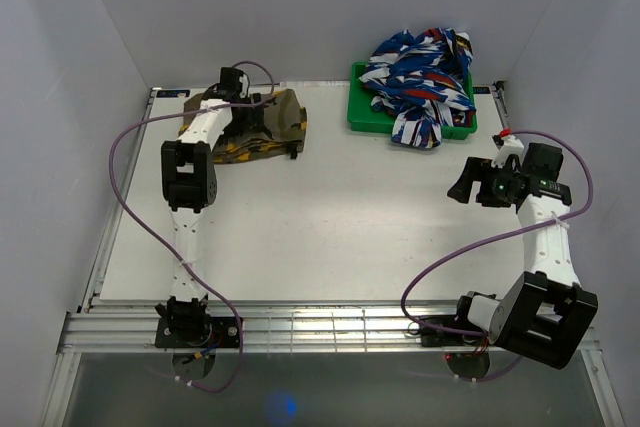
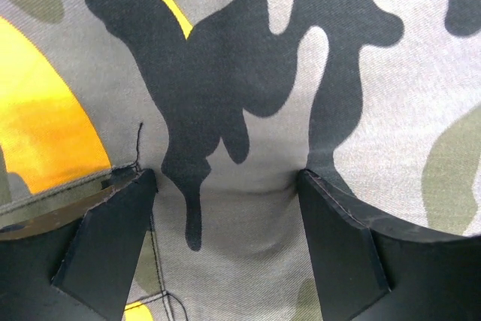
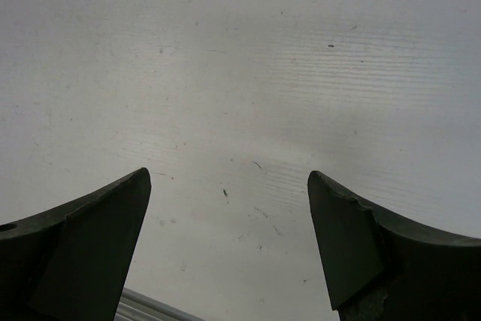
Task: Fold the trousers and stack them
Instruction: Neatly place the folded trousers to the corner
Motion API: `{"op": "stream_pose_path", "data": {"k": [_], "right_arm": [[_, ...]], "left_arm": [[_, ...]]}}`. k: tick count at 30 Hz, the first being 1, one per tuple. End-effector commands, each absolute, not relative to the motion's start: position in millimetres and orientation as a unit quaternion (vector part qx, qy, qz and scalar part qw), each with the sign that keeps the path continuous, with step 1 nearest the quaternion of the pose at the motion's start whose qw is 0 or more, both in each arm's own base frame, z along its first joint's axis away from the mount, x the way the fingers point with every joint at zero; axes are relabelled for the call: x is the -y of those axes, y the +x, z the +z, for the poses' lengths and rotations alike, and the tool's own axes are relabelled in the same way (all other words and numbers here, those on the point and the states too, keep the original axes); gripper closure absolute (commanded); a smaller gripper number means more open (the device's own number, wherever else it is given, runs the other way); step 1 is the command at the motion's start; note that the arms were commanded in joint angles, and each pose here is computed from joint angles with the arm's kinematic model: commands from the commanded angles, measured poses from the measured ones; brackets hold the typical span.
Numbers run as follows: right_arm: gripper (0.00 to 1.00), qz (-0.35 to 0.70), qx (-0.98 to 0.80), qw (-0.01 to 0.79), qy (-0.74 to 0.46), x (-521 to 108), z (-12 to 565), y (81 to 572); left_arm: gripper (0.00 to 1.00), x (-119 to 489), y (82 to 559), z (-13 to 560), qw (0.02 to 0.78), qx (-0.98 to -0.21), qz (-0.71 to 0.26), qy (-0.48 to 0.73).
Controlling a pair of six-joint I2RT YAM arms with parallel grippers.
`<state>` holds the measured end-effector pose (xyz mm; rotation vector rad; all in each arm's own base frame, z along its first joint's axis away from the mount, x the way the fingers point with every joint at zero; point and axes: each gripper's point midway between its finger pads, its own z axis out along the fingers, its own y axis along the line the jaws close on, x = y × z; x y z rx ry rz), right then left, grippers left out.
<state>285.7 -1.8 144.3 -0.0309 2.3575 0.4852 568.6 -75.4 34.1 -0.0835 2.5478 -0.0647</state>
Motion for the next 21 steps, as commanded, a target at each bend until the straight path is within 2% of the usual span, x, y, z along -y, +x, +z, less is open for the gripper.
{"op": "stream_pose_path", "data": {"k": [1,7,13,18,21], "right_arm": [[0.1,0.194,-0.907,0.372,-0.027,0.9,153.0,290.3],[0.1,0.195,-0.906,0.373,-0.032,-1.4,153.3,285.4],[0.1,0.216,-0.903,0.37,-0.028,-11.8,148.8,274.4],[0.1,0.218,-0.897,0.383,-0.031,-14.7,158.6,272.3],[0.1,0.218,-0.892,0.394,-0.035,-15.6,171.1,272.0]], "left_arm": [[0.12,25.9,568.3,-34.8,0.23,-0.973,0.009,-0.008],[0.12,11.0,594.9,-46.7,0.262,-0.964,0.029,-0.016],[0.06,7.6,622.4,-38.6,0.318,-0.947,0.04,0.028],[0.04,7.7,646.8,-5.9,0.377,-0.924,0.042,0.054],[0.02,9.7,659.5,33.6,0.419,-0.906,0.037,0.044]]}}
